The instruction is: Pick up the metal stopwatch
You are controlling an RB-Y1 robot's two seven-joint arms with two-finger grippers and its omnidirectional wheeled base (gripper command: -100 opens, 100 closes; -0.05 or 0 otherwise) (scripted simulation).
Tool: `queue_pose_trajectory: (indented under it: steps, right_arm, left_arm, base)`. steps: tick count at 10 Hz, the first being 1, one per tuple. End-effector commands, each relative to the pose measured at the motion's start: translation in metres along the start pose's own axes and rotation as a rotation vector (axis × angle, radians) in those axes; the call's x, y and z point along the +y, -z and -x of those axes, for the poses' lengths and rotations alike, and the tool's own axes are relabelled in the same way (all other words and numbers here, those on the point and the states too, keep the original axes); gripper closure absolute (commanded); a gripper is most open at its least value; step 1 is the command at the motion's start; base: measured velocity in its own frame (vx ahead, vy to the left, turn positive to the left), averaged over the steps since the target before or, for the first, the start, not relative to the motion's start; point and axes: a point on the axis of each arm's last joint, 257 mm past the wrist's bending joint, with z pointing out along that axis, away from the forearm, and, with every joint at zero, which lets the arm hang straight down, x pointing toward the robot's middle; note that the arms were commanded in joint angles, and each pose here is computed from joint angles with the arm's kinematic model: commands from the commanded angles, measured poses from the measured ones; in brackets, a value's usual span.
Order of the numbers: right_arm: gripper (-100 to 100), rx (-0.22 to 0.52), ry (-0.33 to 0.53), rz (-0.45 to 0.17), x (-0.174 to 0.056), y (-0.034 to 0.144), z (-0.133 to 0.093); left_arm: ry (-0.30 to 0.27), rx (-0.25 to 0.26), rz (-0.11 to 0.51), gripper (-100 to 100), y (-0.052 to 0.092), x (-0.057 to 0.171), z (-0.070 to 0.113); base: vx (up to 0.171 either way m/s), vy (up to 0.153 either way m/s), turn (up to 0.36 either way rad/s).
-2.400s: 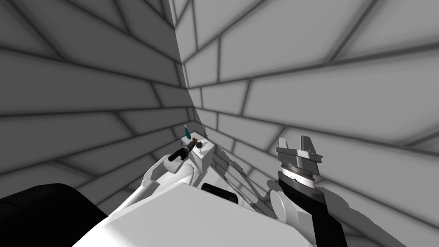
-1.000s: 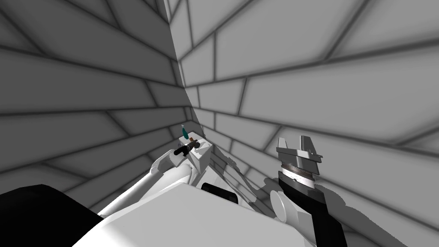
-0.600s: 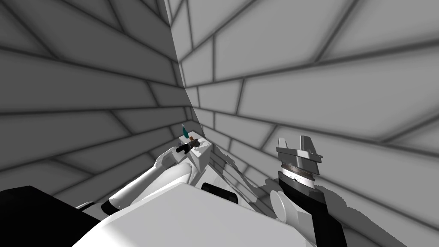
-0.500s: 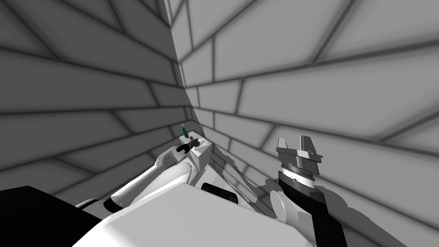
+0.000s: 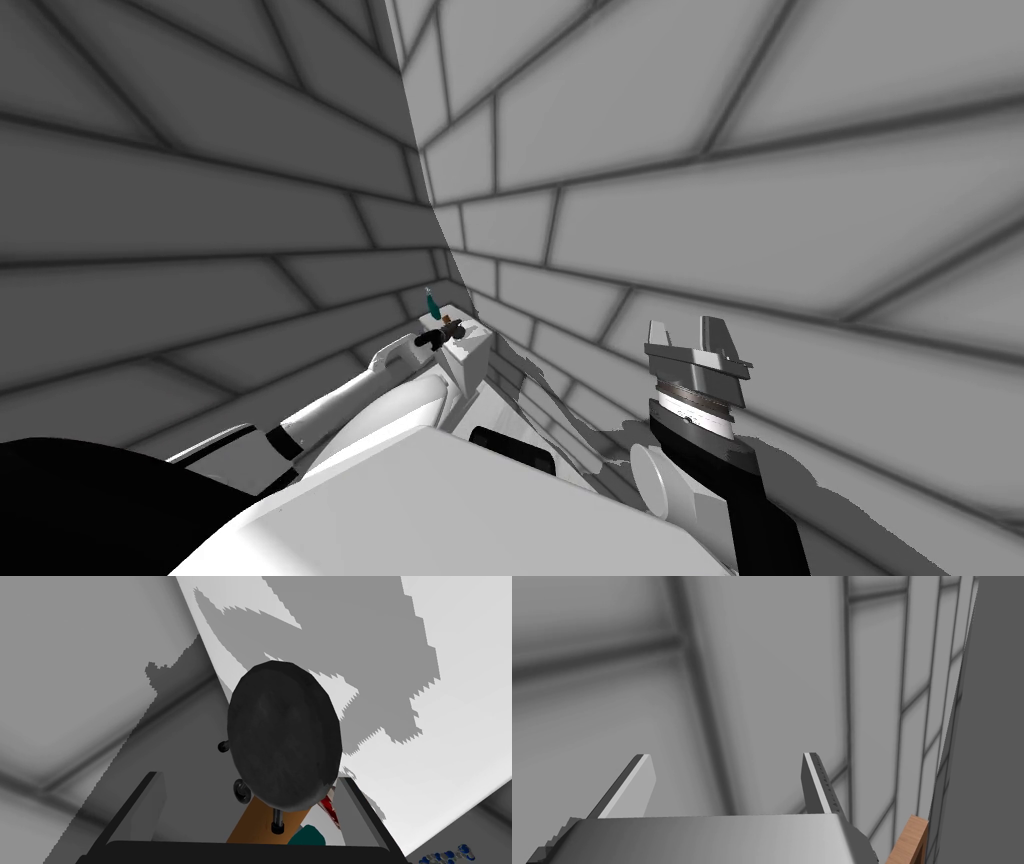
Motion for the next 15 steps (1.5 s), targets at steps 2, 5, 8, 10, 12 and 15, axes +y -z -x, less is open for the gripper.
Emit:
queue_pose_trajectory:
  steps: [2,5,8,10,12,15]
  right_arm:
    - [0,0.000,0.000,0.000,0.000,0.000,0.000]
    - [0,0.000,0.000,0.000,0.000,0.000,0.000]
    - [0,0.000,0.000,0.000,0.000,0.000,0.000]
    - [0,0.000,0.000,0.000,0.000,0.000,0.000]
    - [0,0.000,0.000,0.000,0.000,0.000,0.000]
    - [0,0.000,0.000,0.000,0.000,0.000,0.000]
  left_arm:
    - [0.000,-0.011,-0.008,-100,-0.011,-0.007,0.020]
    - [0.002,-0.033,0.015,-100,-0.020,0.003,0.041]
    - [0.003,-0.033,0.017,100,-0.020,0.005,0.041]
    - [0.002,-0.033,0.018,100,-0.020,0.006,0.040]
    - [0.002,-0.033,0.015,100,-0.020,0.004,0.040]
    - [0.005,-0.019,0.038,100,-0.008,0.017,0.016]
  base:
    - [-0.031,-0.045,0.017]
    - [-0.028,-0.041,0.015]
    - [-0.004,-0.004,-0.001]
    - [0.000,0.000,-0.006]
    - [0.000,0.000,0.000]
    - [0.029,0.038,-0.021]
